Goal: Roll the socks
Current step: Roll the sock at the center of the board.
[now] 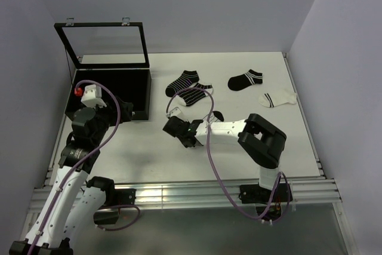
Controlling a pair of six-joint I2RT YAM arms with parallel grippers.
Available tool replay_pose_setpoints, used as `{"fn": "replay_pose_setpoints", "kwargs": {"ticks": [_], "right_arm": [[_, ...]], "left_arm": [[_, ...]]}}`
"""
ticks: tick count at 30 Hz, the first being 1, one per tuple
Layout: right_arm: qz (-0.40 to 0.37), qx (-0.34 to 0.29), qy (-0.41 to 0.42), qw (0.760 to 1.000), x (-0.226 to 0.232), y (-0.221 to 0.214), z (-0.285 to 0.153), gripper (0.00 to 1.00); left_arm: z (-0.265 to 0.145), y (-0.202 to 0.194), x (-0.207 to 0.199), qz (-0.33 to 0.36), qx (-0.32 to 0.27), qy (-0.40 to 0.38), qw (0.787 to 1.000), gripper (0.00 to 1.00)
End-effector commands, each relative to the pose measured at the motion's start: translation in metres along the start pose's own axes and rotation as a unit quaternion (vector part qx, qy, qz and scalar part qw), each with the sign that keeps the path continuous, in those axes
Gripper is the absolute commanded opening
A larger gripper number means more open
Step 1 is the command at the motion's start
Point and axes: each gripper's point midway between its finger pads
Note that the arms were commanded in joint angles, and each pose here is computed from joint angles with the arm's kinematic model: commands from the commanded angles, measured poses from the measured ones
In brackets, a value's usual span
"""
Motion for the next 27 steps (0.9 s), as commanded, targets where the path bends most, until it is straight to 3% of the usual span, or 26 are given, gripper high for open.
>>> {"fn": "replay_pose_setpoints", "kwargs": {"ticks": [1, 15, 21, 27], "right_arm": [[0.015, 0.021, 0.037, 0.999, 0.013, -0.005, 0.005, 0.0], [0.124, 0.024, 0.217, 0.968, 0.026, 0.03, -0.002, 0.0], [0.148, 0.034, 0.257, 0.954, 0.022, 0.036, 0.0, 0.0], [0.192, 0.038, 0.345, 0.918, 0.029, 0.041, -0.004, 0.0]], "left_arm": [[0.0, 0.012, -0.02, -0.015, 0.0, -0.031, 0.999, 0.99], [0.017, -0.032, -0.051, -0.089, 0.102, -0.087, 0.987, 0.99], [0.025, -0.055, -0.063, -0.109, 0.126, -0.093, 0.982, 0.98], [0.031, -0.095, -0.075, -0.147, 0.173, -0.097, 0.969, 0.96]]}}
Point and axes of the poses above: each gripper's point midway between its finger pads, its own z axis out along the fingers, its own x axis along the line the jaws close on, y = z × x, and after that the axes turned 8 degrees about -z, right-handed
